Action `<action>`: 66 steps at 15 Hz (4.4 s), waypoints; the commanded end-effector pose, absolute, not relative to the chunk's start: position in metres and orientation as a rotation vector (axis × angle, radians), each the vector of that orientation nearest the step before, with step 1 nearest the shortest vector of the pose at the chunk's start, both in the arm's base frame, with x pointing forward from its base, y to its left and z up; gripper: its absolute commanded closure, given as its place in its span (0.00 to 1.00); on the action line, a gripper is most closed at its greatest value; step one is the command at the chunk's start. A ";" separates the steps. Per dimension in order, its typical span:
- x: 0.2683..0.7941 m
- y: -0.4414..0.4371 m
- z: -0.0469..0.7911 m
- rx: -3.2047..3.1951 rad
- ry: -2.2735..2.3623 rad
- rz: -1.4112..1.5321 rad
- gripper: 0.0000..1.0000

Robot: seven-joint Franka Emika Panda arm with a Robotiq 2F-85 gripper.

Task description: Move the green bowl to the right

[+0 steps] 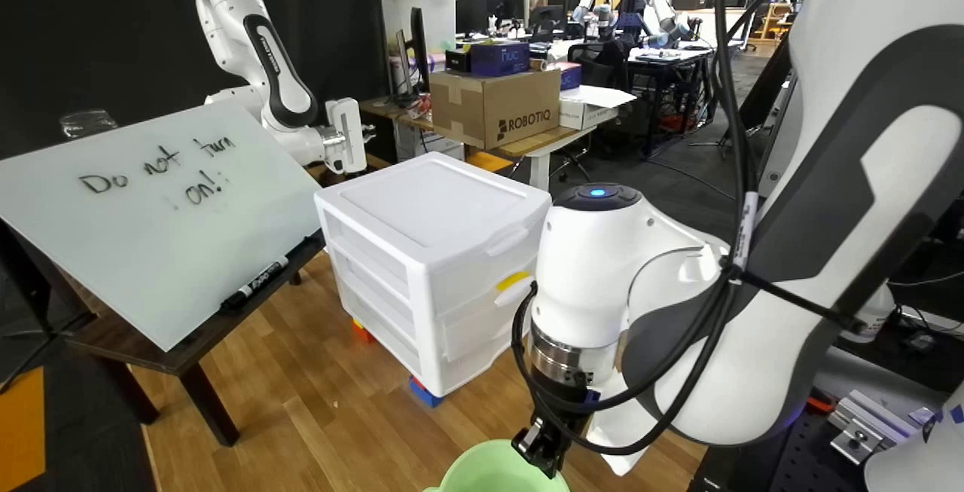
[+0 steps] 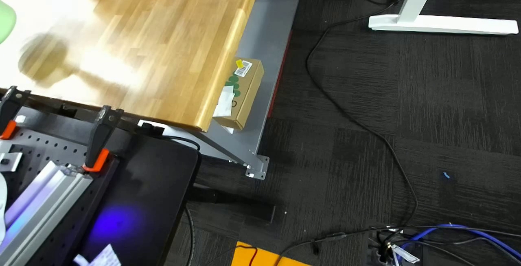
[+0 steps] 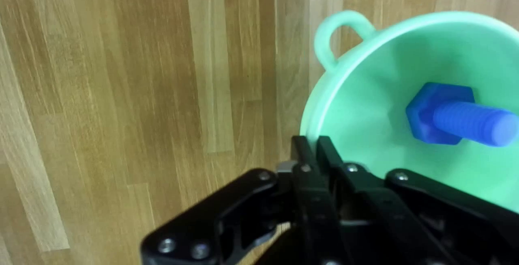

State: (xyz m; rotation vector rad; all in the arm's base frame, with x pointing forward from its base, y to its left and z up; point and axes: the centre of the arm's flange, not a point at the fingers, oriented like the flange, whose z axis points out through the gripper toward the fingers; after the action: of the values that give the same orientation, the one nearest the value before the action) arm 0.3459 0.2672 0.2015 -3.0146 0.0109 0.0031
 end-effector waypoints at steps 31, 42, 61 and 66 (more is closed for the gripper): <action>0.284 0.252 0.277 -2.537 0.845 -0.255 0.92; 0.271 0.225 0.302 -2.165 1.031 -0.303 0.98; 0.253 0.198 0.328 -2.017 1.139 -0.249 0.98; 0.236 0.182 0.297 -1.951 1.309 -0.151 0.98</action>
State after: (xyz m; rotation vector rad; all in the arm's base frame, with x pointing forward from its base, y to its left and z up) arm 0.2527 0.1979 0.3145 -1.9970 1.2246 -0.2059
